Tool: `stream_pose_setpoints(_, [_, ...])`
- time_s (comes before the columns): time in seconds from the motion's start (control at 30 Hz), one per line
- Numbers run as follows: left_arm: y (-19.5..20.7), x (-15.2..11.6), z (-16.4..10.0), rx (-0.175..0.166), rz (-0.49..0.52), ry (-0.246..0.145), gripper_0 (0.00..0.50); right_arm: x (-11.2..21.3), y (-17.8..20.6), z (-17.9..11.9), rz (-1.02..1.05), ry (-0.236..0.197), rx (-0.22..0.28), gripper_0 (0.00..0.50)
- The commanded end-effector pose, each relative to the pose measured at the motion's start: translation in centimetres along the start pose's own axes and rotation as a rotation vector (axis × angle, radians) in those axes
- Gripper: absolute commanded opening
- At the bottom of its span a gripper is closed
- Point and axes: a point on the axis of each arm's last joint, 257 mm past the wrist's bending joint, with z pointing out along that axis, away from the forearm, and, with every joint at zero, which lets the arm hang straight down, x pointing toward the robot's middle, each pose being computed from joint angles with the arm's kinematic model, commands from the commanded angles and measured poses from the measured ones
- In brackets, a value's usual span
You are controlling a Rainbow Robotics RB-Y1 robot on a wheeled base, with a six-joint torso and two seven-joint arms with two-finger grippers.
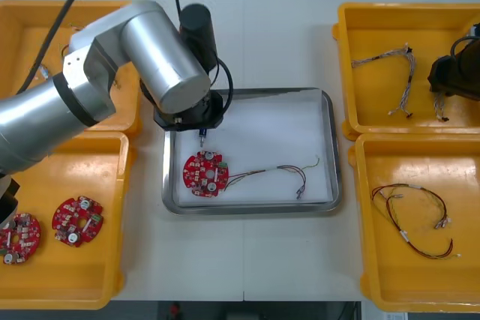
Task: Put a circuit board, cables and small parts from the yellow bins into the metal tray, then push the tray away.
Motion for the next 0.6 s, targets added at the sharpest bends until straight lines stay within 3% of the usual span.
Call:
stream_pose_setpoints(0.03, [-1.3,-3.2,-6.0,0.063,-0.072,-0.047,0.500,-0.4,0.6,-0.1,0.019,-0.013,-0.002,0.000])
stream_pose_setpoints(0.27, [4.0,-5.3,-10.6,0.020,-0.124,-0.041,0.500,-1.3,-0.3,-1.4,0.009,-0.021,0.015,0.000])
stream_pose_setpoints(0.4, [7.2,-6.3,-12.7,0.003,-0.131,-0.033,0.500,-1.5,-0.2,-3.5,-0.011,0.004,0.027,0.000])
stream_pose_setpoints(0.6, [12.3,-9.0,-14.5,-0.027,-0.176,-0.061,0.500,-1.4,0.1,-7.5,-0.059,0.035,0.053,0.000])
